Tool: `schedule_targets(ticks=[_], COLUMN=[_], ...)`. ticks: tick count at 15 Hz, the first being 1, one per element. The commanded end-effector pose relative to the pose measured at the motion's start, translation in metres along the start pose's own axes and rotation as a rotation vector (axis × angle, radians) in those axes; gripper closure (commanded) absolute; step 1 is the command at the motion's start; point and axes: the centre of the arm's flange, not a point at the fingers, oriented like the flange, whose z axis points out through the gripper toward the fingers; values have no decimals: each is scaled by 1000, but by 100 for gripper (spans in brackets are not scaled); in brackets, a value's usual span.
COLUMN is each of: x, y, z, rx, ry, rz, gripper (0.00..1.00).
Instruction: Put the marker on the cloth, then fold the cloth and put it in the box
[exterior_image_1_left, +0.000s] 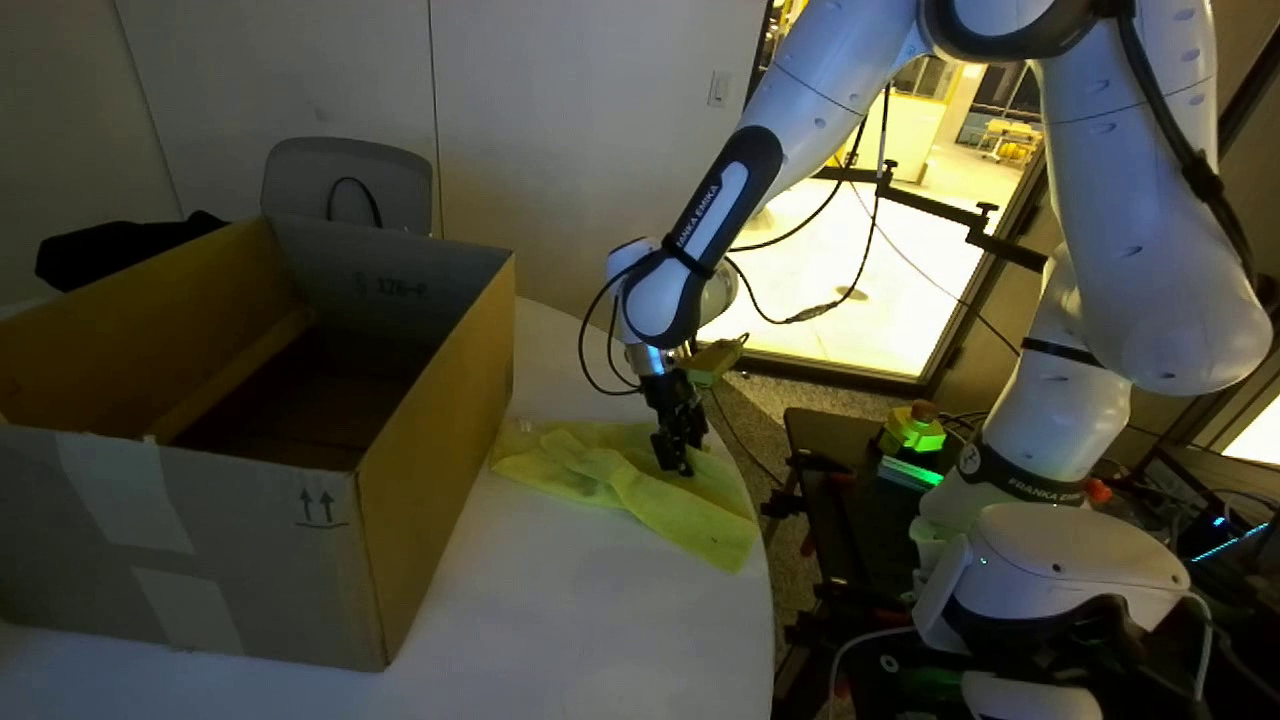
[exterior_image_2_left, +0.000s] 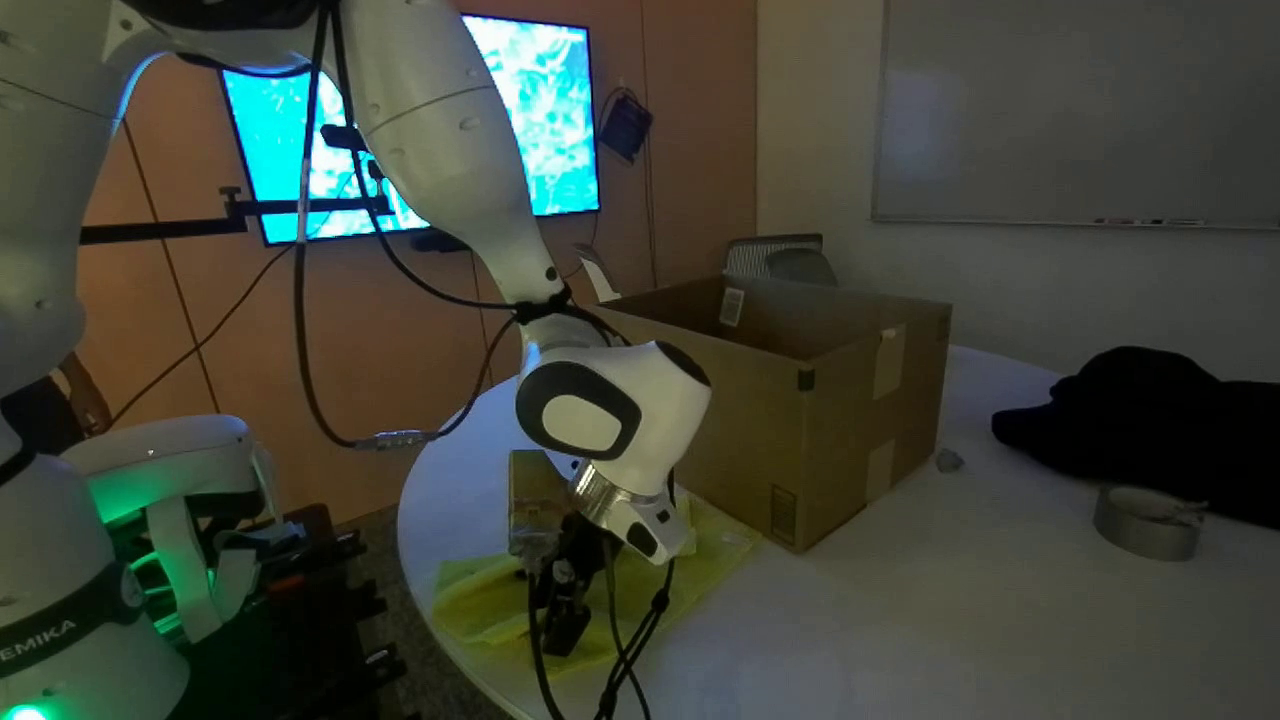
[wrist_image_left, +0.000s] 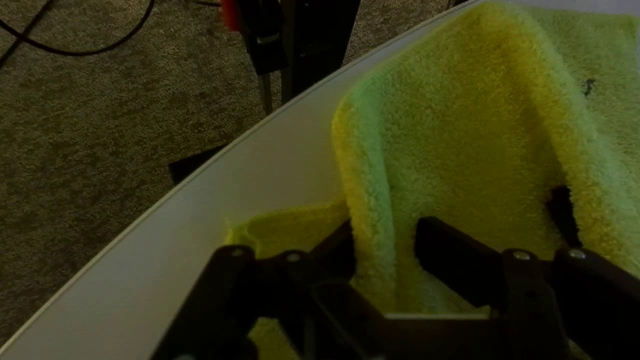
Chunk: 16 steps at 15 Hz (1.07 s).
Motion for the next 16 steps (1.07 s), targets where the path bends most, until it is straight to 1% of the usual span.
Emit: schedule_targets(ticks=[1, 2, 4, 5, 9, 12, 14, 16], x=[-19, -22, -31, -36, -42, -35, -23, -5], y=[-14, -20, -33, -42, -79, -113, -132, -151], z=[-5, -10, -25, -34, -72, -89, -92, -86], rx=[7, 2, -4, -12, -39, -59, -70, -90], ry=[46, 56, 78, 97, 181, 220, 218, 198], rz=[-60, -78, -109, -131, -203, -243, -262, -281], gripper=[93, 97, 99, 95, 95, 95, 95, 95])
